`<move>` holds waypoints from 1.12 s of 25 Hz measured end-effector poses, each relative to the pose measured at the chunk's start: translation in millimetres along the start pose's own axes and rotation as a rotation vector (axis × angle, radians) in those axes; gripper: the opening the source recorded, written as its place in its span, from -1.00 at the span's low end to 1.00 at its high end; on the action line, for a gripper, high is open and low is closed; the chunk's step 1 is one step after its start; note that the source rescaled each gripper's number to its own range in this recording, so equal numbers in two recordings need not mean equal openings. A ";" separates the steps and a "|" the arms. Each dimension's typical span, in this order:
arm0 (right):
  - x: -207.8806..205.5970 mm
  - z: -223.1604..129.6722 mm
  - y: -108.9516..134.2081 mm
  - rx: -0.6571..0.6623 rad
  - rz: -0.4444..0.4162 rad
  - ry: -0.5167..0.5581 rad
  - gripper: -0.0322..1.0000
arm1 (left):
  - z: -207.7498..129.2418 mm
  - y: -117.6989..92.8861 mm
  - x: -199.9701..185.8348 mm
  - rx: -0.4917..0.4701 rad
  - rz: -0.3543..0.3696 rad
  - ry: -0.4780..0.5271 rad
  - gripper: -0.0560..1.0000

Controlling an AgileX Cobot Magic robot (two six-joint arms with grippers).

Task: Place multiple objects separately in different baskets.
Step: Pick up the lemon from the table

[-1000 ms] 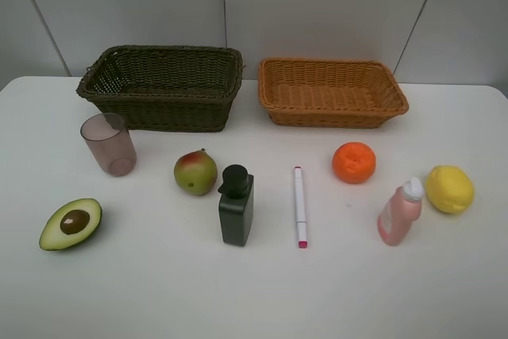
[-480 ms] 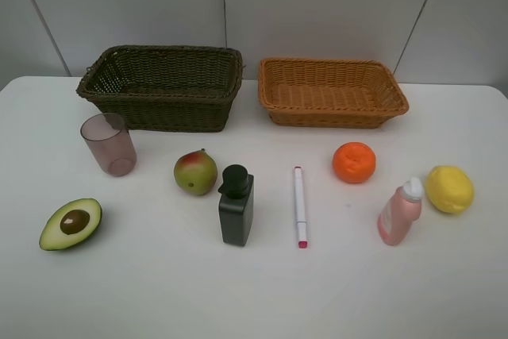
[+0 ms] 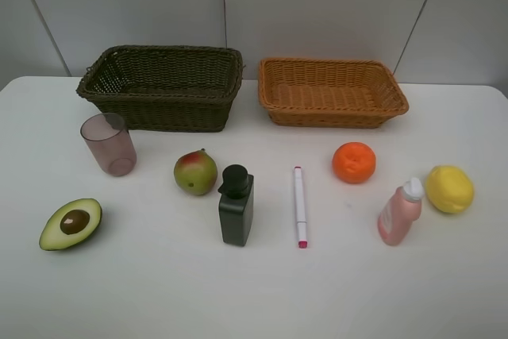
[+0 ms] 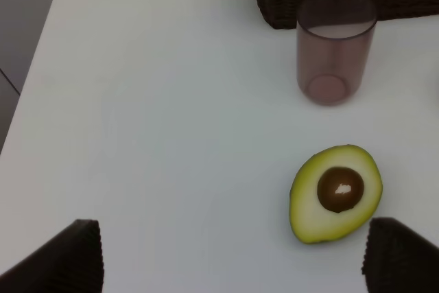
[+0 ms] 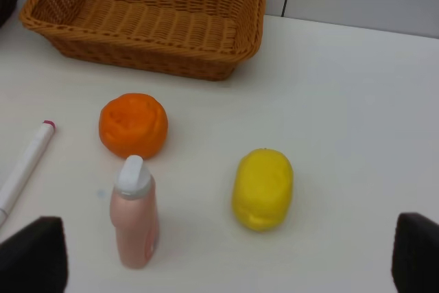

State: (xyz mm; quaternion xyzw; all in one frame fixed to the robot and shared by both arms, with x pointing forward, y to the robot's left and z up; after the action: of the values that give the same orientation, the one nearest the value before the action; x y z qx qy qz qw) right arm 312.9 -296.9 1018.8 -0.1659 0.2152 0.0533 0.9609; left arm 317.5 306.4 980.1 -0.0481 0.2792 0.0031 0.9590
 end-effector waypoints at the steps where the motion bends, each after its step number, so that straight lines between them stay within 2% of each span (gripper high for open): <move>1: 0.0 -0.1 -0.3 0.001 -0.002 0.001 1.00 | 0.0 0.0 0.0 0.000 0.000 0.000 1.00; 7: -10.3 17.2 -15.6 0.017 -0.072 -0.056 1.00 | 0.1 0.3 0.0 0.001 0.002 0.000 1.00; 10: -7.8 34.0 -23.4 0.024 -0.073 -0.026 1.00 | 0.1 0.3 0.0 0.001 0.002 0.000 1.00; 20: 59.6 83.2 -48.1 0.096 -0.035 0.261 1.00 | 0.1 0.3 0.0 0.001 0.002 0.000 1.00; 28: 121.3 78.4 -76.5 0.040 -0.126 0.524 1.00 | 0.1 0.4 0.0 0.001 0.002 0.000 1.00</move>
State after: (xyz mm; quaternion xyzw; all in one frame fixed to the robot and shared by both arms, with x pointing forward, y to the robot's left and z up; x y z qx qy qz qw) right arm 466.6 -338.2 1056.0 -0.1678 0.4467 -0.0555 0.8771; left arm 317.6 306.8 980.1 -0.0472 0.2791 0.0040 0.9591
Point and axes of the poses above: a point on each arm's last joint axis where the gripper is mounted, x pointing out along that axis toward the gripper, y along the wrist's bending axis when the last joint is at zero, z = x × y, the point moved 9 cm from there along x, pointing out along that axis toward the gripper, and after that the axes turned 9 degrees about -x, right-handed, at the moved point
